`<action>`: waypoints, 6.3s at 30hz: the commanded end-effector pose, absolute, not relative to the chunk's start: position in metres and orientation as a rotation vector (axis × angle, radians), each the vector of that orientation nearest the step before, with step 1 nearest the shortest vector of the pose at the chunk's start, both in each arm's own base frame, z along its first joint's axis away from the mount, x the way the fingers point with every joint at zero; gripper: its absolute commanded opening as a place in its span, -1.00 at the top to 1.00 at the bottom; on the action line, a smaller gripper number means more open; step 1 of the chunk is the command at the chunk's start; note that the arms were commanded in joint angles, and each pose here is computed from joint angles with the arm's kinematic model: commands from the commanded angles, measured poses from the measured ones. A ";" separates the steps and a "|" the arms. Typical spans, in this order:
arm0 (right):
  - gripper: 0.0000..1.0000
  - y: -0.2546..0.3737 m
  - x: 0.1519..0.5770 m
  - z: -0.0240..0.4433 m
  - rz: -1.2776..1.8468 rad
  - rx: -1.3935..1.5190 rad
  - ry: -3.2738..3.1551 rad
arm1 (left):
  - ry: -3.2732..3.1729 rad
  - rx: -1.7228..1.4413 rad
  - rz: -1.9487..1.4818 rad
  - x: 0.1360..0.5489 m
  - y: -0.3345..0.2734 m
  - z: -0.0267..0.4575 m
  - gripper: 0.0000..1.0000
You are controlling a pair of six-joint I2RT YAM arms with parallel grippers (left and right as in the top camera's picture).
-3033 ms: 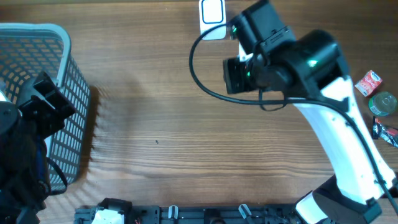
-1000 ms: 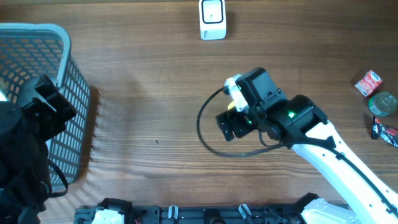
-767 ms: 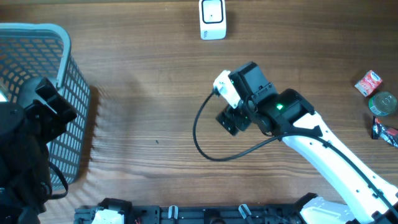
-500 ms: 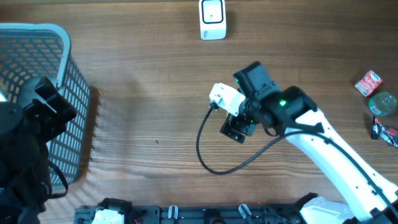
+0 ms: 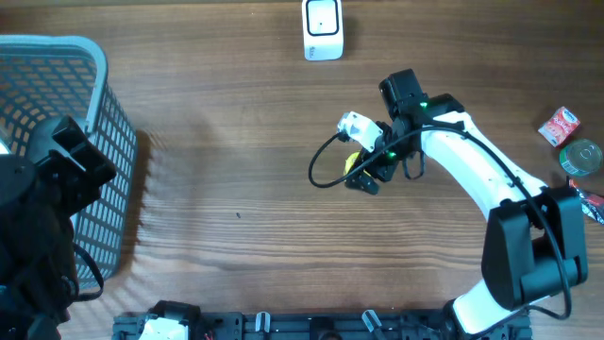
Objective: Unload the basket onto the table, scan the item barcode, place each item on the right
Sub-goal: 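Lift the yellow container with the right gripper, then turn the yellow container sideways and carry it toward the white scanner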
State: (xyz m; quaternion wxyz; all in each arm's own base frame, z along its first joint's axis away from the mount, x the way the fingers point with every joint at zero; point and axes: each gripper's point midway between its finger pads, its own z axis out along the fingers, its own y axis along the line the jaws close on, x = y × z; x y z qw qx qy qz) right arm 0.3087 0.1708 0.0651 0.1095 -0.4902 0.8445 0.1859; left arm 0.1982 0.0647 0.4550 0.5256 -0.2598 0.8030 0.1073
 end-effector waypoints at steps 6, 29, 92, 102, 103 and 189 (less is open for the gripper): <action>-1.00 0.163 0.309 0.017 0.521 -1.475 2.597 | 1.904 -0.651 0.265 0.197 0.068 0.456 -1.00; -0.24 0.127 0.339 0.002 0.180 -0.345 3.039 | 1.904 -0.651 0.265 0.197 0.068 0.456 -1.00; -0.04 0.132 0.320 0.007 -0.047 -0.579 3.184 | 1.918 -0.649 0.274 0.195 0.069 0.453 -1.00; -1.00 0.153 0.329 0.007 0.077 0.914 3.087 | 1.923 -0.648 0.276 0.195 0.069 0.452 -1.00; -1.00 0.151 0.329 0.007 0.062 0.892 3.090 | 1.924 -0.648 0.277 0.194 0.069 0.452 -1.00; 0.25 0.285 0.252 0.141 2.131 1.061 3.252 | 2.009 -0.673 0.280 0.198 0.065 0.426 -1.00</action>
